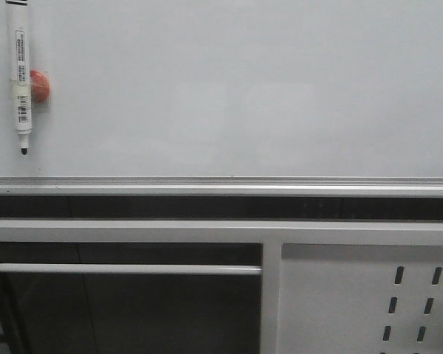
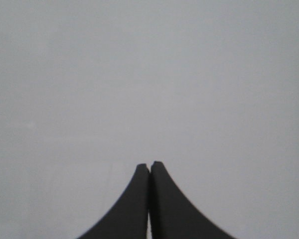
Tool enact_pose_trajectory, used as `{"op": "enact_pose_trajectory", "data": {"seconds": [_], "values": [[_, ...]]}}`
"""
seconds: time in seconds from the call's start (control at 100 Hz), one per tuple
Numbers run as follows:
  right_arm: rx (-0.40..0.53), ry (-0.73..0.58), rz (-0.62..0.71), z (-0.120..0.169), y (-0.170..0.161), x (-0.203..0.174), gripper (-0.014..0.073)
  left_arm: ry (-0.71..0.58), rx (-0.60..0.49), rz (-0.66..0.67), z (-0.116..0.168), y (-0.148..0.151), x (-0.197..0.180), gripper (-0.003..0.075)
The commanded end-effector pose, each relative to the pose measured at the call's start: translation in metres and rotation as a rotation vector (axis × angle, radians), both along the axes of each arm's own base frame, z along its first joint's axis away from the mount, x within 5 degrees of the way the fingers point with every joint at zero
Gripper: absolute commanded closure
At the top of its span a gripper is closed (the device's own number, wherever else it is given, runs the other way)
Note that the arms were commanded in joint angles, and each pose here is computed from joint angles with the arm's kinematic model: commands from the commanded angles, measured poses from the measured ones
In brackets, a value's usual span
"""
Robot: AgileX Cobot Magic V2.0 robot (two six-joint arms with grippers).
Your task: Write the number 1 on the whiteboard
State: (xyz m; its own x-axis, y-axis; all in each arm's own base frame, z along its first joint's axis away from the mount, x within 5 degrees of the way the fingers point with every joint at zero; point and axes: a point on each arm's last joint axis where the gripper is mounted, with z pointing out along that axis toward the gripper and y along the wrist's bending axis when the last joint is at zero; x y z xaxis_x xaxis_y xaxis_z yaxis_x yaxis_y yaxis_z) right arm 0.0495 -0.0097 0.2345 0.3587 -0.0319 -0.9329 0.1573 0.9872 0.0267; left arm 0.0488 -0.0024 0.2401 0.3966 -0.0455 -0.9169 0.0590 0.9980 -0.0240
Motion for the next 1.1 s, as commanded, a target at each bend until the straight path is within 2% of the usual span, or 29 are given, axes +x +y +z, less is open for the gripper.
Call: {"op": "enact_pose_trajectory", "data": {"seconds": [0.0,0.14,0.2,0.25,0.33,0.49,0.6,0.65,0.75,0.92,1.09], "values": [[-0.022,-0.159,-0.020,0.006,-0.001,-0.007,0.0645,-0.132,-0.022,-0.013,0.004,0.000,-0.007,0.0738],[-0.017,-0.283,-0.031,0.015,-0.002,-0.013,0.0645,-0.154,-0.023,-0.013,0.006,0.000,-0.008,0.0738],[0.064,-0.294,-0.011,0.014,-0.004,-0.014,0.0645,-0.154,-0.023,-0.013,0.006,0.000,-0.008,0.0738],[0.184,-0.294,0.012,0.012,-0.007,-0.013,0.0645,-0.173,-0.033,-0.013,0.008,0.001,-0.009,0.0738],[0.286,-0.227,0.028,0.005,-0.009,-0.009,0.0645,-0.180,-0.051,-0.013,0.008,0.002,-0.009,0.0738],[0.313,-0.007,0.084,0.004,-0.002,-0.002,0.0645,-0.170,-0.103,-0.031,0.012,0.002,-0.009,0.0738],[0.301,0.103,0.125,0.025,0.004,-0.003,0.0645,-0.098,-0.102,-0.041,0.023,0.001,-0.010,0.0738],[0.234,0.195,0.127,0.036,0.007,-0.004,0.0645,-0.022,-0.098,-0.043,0.028,0.001,-0.010,0.0738],[0.160,0.319,0.135,0.055,0.011,-0.007,0.0645,0.062,-0.095,-0.046,0.046,0.001,-0.013,0.0738],[0.145,0.366,0.160,0.093,0.014,-0.011,0.0645,0.001,-0.093,-0.049,0.090,0.001,-0.023,0.0738],[0.137,0.377,0.173,0.130,0.015,-0.008,0.0645,-0.008,-0.109,-0.059,0.134,0.001,-0.021,0.0738]]}}
